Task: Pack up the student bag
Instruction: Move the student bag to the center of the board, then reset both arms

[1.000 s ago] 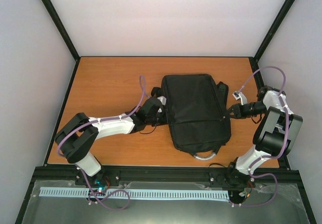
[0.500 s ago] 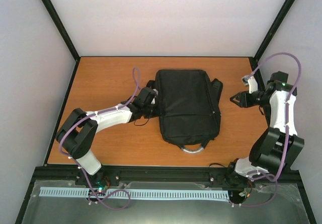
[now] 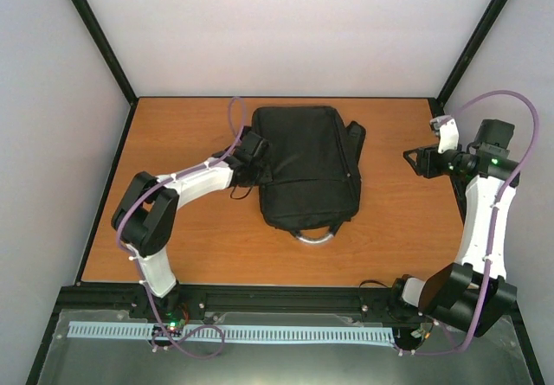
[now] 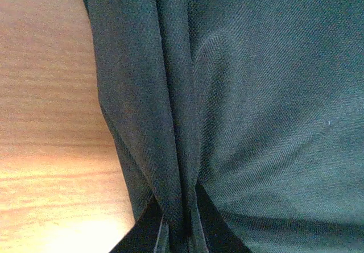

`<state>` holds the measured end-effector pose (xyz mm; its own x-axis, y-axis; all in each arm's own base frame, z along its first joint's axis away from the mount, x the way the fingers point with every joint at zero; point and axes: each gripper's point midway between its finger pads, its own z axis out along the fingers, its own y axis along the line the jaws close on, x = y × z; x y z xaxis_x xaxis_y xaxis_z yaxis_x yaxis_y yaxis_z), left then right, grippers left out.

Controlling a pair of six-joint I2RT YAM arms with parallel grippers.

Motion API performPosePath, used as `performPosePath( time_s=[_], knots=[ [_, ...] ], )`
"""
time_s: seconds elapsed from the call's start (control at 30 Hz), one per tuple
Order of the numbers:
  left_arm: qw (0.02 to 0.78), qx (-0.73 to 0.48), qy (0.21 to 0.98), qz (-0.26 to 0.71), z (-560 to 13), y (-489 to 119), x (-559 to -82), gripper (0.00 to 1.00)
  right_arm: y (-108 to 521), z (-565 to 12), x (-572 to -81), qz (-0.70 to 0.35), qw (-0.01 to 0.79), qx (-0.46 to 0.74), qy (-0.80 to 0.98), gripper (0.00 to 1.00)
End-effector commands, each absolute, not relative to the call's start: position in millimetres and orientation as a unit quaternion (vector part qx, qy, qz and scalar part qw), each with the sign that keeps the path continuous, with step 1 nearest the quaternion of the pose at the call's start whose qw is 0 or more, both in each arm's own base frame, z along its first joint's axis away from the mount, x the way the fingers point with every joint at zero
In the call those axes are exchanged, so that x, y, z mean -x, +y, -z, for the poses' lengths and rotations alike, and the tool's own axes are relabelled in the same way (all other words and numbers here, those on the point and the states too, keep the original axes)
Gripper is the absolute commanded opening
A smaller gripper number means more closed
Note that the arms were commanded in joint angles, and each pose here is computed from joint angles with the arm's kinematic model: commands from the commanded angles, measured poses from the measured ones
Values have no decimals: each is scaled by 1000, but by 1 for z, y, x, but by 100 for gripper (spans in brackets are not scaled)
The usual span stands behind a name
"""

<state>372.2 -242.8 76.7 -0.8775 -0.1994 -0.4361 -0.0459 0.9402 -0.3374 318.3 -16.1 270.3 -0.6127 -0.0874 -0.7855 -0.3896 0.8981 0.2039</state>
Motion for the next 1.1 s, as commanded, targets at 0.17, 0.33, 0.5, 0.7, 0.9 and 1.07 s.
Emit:
performPosePath(
  time_s=[0.17, 0.33, 0.5, 0.7, 0.9, 1.07],
  knots=[
    [255, 69, 964, 37, -80, -185, -380, 34, -30, -256, -316, -138, 413, 116, 893, 55],
    [276, 70, 956, 75, -126, -185, -368, 49, -43, -268, -322, -105, 429, 86, 893, 83],
    [289, 30, 951, 106, -168, -186, -350, 67, -58, -276, -331, -71, 430, 80, 896, 100],
    [369, -25, 927, 53, -226, -159, -345, 99, -50, -293, -337, -63, 462, 144, 873, 100],
    [406, -10, 914, 11, -245, -139, -349, 100, -22, -304, -331, -22, 527, 171, 832, 100],
    [429, 5, 903, -9, -240, -127, -348, 100, 22, -292, -333, 45, 577, 181, 795, 100]
  ],
)
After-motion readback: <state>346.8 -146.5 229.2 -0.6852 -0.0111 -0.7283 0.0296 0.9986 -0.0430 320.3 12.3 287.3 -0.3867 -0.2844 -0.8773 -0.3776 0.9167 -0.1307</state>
